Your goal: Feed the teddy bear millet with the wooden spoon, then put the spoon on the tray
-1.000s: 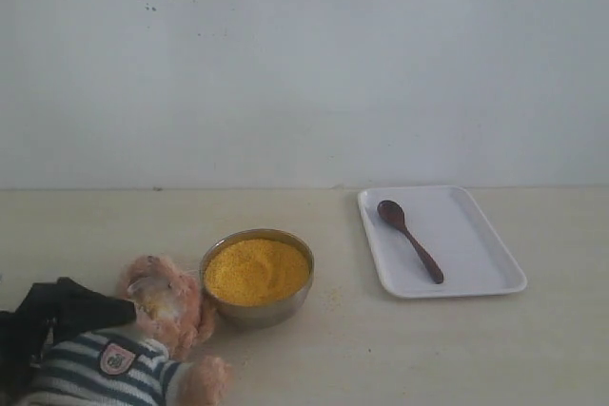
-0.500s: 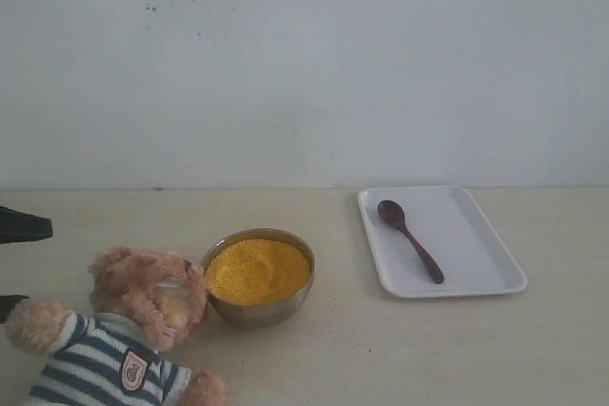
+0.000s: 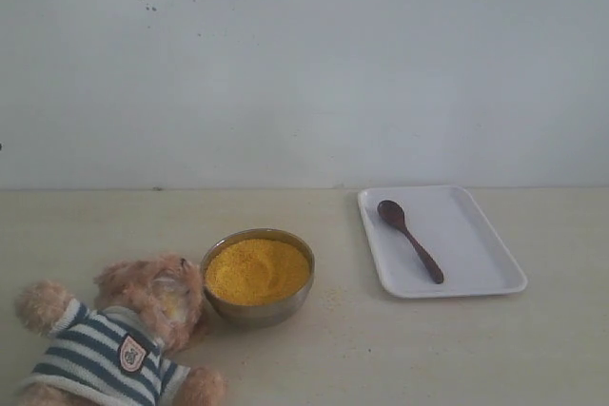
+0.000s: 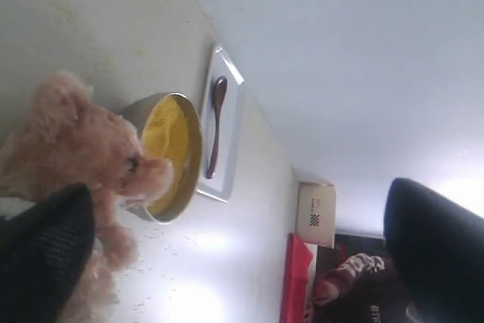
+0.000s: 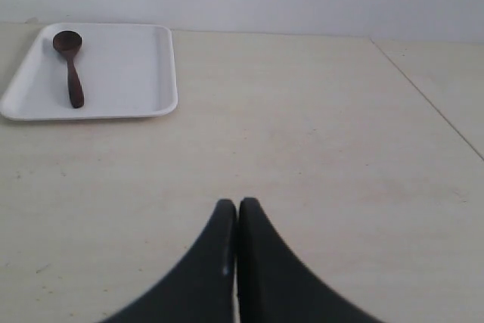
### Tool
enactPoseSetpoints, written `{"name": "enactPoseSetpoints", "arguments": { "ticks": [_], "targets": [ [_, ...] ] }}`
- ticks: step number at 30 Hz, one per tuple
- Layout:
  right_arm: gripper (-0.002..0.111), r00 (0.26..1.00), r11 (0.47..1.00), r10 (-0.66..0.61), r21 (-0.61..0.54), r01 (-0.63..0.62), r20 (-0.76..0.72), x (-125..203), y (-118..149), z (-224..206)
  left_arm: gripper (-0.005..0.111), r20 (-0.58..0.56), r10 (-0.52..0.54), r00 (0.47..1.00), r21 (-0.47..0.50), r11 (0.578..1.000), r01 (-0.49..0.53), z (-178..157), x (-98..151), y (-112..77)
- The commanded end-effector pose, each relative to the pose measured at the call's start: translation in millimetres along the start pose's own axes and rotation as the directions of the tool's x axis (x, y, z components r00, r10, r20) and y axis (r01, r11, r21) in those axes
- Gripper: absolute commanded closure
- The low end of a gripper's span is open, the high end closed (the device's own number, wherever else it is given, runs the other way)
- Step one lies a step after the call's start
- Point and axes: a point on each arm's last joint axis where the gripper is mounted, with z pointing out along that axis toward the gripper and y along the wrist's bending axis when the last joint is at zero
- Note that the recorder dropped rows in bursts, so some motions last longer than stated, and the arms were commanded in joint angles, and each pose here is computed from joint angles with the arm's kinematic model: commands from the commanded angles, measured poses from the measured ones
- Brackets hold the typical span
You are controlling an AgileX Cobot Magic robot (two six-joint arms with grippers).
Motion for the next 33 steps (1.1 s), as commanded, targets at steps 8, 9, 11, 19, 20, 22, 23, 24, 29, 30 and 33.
{"name": "enactPoseSetpoints", "arguments": {
  "ticks": [8, 9, 11, 19, 20, 22, 23, 24, 29, 30, 33],
  "targets": [
    [0.108, 1.000, 1.000, -0.005, 0.007, 0.005, -0.005, 0.1, -0.4, 0.3, 0.103, 0.139, -0.068, 0.988, 0.194, 0.980, 0.041, -6.7, -9.9, -26.9],
    [0.108, 1.000, 1.000, -0.005, 0.007, 0.005, -0.005, 0.1, -0.4, 0.3, 0.103, 0.149, -0.057, 0.987, 0.201, 0.979, 0.026, -8.2, -9.8, -29.3],
    [0.108, 1.000, 1.000, -0.005, 0.007, 0.005, -0.005, 0.1, -0.4, 0.3, 0.103, 0.168, 0.025, 0.985, 0.189, 0.980, -0.057, -12.4, -5.2, -38.3],
    [0.108, 1.000, 1.000, -0.005, 0.007, 0.005, -0.005, 0.1, -0.4, 0.3, 0.103, 0.450, 0.541, 0.710, -0.541, 0.798, -0.265, -72.7, 11.0, -68.1],
    [0.108, 1.000, 1.000, -0.005, 0.007, 0.005, -0.005, 0.1, -0.4, 0.3, 0.103, 0.510, 0.623, 0.593, -0.635, 0.738, -0.230, -92.2, 16.8, -81.3],
    [0.108, 1.000, 1.000, -0.005, 0.007, 0.005, -0.005, 0.1, -0.4, 0.3, 0.103, 0.609, 0.641, 0.468, -0.640, 0.745, -0.188, -108.5, 22.7, -97.5],
    [0.108, 1.000, 1.000, -0.005, 0.007, 0.005, -0.005, 0.1, -0.4, 0.3, 0.103, 0.645, 0.608, 0.463, -0.606, 0.776, -0.175, -109.2, 23.4, -99.7],
    [0.108, 1.000, 1.000, -0.005, 0.007, 0.005, -0.005, 0.1, -0.4, 0.3, 0.103, 0.710, 0.528, 0.466, -0.526, 0.837, -0.147, -109.0, 23.1, -102.2],
    [0.108, 1.000, 1.000, -0.005, 0.007, 0.005, -0.005, 0.1, -0.4, 0.3, 0.103, 0.732, 0.514, 0.447, -0.494, 0.853, -0.171, -111.9, 32.1, -112.0],
    [0.108, 1.000, 1.000, -0.005, 0.007, 0.005, -0.005, 0.1, -0.4, 0.3, 0.103, 0.718, 0.544, 0.433, -0.515, 0.835, -0.195, -111.3, 36.4, -116.0],
    [0.108, 1.000, 1.000, -0.005, 0.007, 0.005, -0.005, 0.1, -0.4, 0.3, 0.103, 0.643, 0.654, 0.399, -0.548, 0.757, -0.356, -104.9, 67.5, -139.7]
  ]
}}
